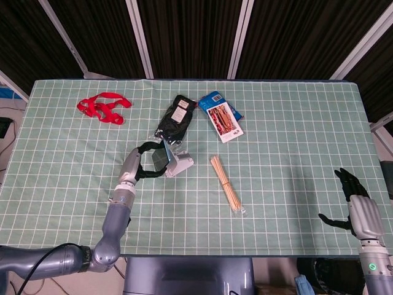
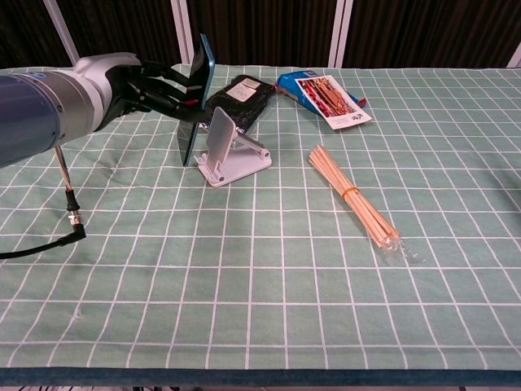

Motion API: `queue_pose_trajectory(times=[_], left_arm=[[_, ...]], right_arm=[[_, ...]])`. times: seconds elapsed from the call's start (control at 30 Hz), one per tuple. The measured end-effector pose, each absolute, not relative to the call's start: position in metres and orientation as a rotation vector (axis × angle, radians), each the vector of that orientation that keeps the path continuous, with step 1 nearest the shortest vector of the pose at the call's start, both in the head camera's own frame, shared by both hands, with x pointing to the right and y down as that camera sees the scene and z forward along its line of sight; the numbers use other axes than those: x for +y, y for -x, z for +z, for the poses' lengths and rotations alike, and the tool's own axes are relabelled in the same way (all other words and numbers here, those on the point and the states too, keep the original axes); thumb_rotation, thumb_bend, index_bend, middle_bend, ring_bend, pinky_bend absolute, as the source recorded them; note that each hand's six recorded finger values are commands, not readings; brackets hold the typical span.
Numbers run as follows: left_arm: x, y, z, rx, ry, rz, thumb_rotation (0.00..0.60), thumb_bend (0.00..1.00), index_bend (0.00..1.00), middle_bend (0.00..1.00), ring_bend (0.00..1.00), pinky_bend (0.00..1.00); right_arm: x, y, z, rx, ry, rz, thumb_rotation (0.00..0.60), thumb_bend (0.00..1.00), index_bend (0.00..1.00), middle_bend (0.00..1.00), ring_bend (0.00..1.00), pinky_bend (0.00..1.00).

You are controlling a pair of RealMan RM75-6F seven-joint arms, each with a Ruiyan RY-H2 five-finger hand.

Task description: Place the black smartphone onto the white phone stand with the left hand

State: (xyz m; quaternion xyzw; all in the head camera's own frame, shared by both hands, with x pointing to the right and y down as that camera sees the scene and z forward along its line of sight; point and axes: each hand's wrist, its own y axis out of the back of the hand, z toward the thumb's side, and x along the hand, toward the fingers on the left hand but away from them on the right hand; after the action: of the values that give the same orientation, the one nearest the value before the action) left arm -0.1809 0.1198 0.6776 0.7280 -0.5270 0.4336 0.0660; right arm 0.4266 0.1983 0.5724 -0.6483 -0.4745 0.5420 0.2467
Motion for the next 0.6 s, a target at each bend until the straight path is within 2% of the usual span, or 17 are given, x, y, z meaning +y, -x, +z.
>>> queue_pose_trajectory(times=[0.6], left_arm=[[0.123, 0.17, 0.692, -1.578, -2.016, 1.164, 0.6, 0.47, 0.6, 0.68, 0.16, 0.0]], right_arm=[[0.199, -0.427, 0.572, -1.307, 1.78, 1.485, 0.6, 0.11, 0.0, 0.0, 0.0, 0.15]])
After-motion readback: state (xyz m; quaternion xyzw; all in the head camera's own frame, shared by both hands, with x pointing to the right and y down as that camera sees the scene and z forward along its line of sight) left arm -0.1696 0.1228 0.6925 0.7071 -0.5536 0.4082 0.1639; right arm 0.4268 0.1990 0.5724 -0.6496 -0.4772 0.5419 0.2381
